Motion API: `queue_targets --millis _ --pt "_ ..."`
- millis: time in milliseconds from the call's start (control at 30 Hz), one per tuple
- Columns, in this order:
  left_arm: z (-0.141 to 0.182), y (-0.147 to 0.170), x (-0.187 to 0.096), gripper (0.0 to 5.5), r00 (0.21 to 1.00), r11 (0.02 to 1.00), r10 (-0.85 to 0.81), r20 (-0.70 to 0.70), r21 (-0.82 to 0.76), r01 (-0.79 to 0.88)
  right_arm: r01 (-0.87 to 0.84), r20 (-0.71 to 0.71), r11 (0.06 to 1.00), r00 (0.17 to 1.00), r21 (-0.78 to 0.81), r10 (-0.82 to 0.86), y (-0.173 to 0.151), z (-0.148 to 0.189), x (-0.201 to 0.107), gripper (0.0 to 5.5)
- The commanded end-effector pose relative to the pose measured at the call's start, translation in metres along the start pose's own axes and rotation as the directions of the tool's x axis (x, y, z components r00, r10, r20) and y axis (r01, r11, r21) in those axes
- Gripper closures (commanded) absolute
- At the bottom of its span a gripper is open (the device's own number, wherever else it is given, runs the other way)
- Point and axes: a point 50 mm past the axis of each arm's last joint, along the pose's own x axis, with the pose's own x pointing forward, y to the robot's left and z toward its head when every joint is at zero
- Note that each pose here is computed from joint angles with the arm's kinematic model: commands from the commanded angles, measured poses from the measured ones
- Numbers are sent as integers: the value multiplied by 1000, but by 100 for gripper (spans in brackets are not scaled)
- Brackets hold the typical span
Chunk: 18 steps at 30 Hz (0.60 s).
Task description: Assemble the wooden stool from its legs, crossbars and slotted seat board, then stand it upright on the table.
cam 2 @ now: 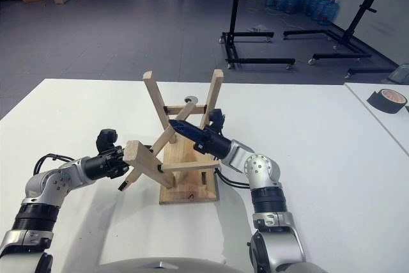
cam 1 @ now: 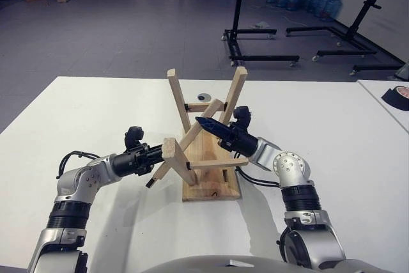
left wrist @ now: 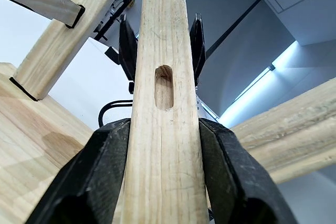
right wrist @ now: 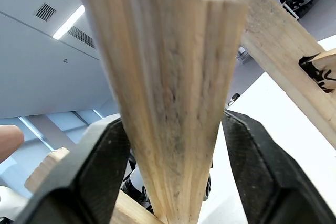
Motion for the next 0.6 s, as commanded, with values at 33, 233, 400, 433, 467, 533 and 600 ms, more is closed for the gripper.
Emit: queue_targets --millis 33,233,400,433,467,533,600 --pt "-1 -1 1 349 1000 1000 -9 -3 -5 9 -15 -7 1000 1000 1 15 3 -1 -2 330" --pt "3 6 -3 311 998 998 48 37 35 -50 -40 -1 999 999 -22 40 7 4 -5 347" --pt "9 10 -9 225 990 996 87 109 15 -89 -47 30 998 998 -38 48 10 10 -6 347" --pt "13 12 -13 210 984 994 107 140 17 -111 -34 46 998 998 -59 37 10 13 -7 347" --pt "16 12 -16 194 978 991 126 168 22 -132 -17 62 996 998 -83 22 10 16 -9 347" --pt "23 12 -24 165 961 983 165 224 39 -178 26 120 989 993 -148 -8 12 31 -18 347" --pt "29 9 -35 160 936 971 206 284 56 -231 92 174 965 983 -244 -50 17 49 -35 347"
